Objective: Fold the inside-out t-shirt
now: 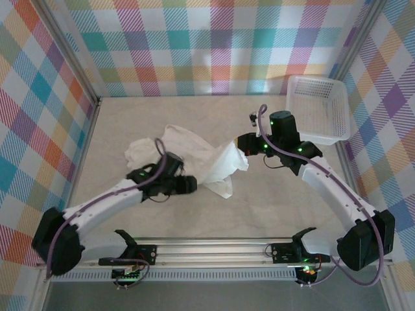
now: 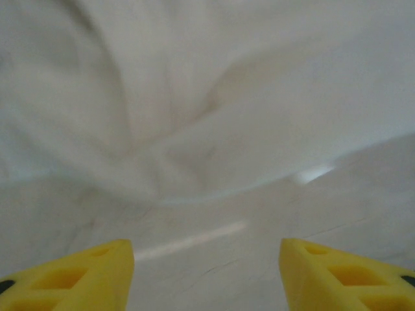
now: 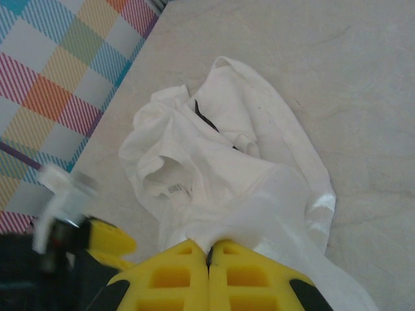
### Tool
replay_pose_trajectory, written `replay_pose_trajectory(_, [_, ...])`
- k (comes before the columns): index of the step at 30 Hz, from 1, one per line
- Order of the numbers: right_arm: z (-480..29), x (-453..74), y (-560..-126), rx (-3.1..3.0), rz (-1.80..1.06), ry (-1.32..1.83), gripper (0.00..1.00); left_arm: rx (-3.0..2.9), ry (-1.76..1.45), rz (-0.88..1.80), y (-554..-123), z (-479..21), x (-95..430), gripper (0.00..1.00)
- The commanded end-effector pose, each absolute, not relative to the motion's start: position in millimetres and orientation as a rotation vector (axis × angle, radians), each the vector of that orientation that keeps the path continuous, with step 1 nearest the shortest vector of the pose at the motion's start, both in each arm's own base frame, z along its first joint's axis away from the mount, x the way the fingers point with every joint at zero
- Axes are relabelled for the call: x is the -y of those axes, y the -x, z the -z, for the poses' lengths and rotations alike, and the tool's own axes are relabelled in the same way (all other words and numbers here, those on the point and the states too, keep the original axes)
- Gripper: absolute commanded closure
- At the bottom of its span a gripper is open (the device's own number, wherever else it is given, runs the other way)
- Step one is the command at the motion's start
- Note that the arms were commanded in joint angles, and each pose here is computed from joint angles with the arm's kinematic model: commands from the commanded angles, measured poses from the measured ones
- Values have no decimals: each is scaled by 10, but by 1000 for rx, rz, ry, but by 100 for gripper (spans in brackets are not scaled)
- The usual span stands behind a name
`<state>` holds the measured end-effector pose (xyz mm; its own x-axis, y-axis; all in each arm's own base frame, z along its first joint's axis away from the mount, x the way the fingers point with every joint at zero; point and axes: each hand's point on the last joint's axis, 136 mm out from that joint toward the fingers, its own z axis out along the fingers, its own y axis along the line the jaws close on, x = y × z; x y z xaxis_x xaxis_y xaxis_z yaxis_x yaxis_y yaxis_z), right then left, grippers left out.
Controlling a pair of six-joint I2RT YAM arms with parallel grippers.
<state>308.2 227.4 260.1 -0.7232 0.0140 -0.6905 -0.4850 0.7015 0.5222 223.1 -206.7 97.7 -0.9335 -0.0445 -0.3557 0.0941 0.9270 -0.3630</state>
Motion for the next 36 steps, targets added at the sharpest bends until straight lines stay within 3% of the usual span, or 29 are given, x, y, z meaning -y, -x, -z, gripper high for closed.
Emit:
replay_pose_trajectory(1, [-2823,-2326,-3109,-2161,-965,367,100,-2708,-80,237,-2306,-736,1922,27])
replay_pose_trajectory(4, [-2854,-2338,-3078,-2151,-980,383,100,-2637,-172,83,-2522,-611,1898,0])
replay_pose_trajectory(8, [-2903,-2324,-3054,-2138,-979,382,100,-2542,-257,-96,-2849,-447,1903,3])
replay_pose_trajectory(9, [-2934,-2312,-3050,-2135,-974,375,100,-2517,-258,-141,-2941,-501,1906,17])
replay_pose_trajectory(10, [-2967,-2294,-3047,-2133,-964,368,100,-2496,-270,-170,-3000,-572,1911,39])
replay_pose_trajectory(11, [-3029,-2270,-3035,-2128,-955,360,100,-2462,-273,-189,-3074,-715,1911,75])
replay_pose_trajectory(12, [-3112,-2252,-3010,-2116,-949,363,100,-2434,-266,-204,-3141,-905,1879,99])
replay_pose_trajectory(16, [-3646,-2412,-2630,-1954,-1099,591,100,-2358,-204,-156,-3302,-1892,1627,100])
replay_pose_trajectory(20, [-4252,-2581,-2093,-1664,-1184,838,100,-2161,-164,-18,-3326,-3228,1359,100])
replay_pose_trajectory(24, [-4751,-2584,-1851,-1479,-1166,867,100,-1921,-210,69,-3273,-4491,1364,100])
replay_pose_trajectory(27, [-5037,-2594,-1749,-1394,-1109,878,100,-1810,-206,96,-3375,-5030,1435,100])
replay_pose_trajectory(32, [-5400,-2587,-1720,-1290,-1037,830,100,-1711,-163,160,-3923,-5343,1680,100])
replay_pose_trajectory(36, [-5499,-2442,-2161,-1418,-949,555,100,-1810,-175,231,-4689,-4918,2016,100])
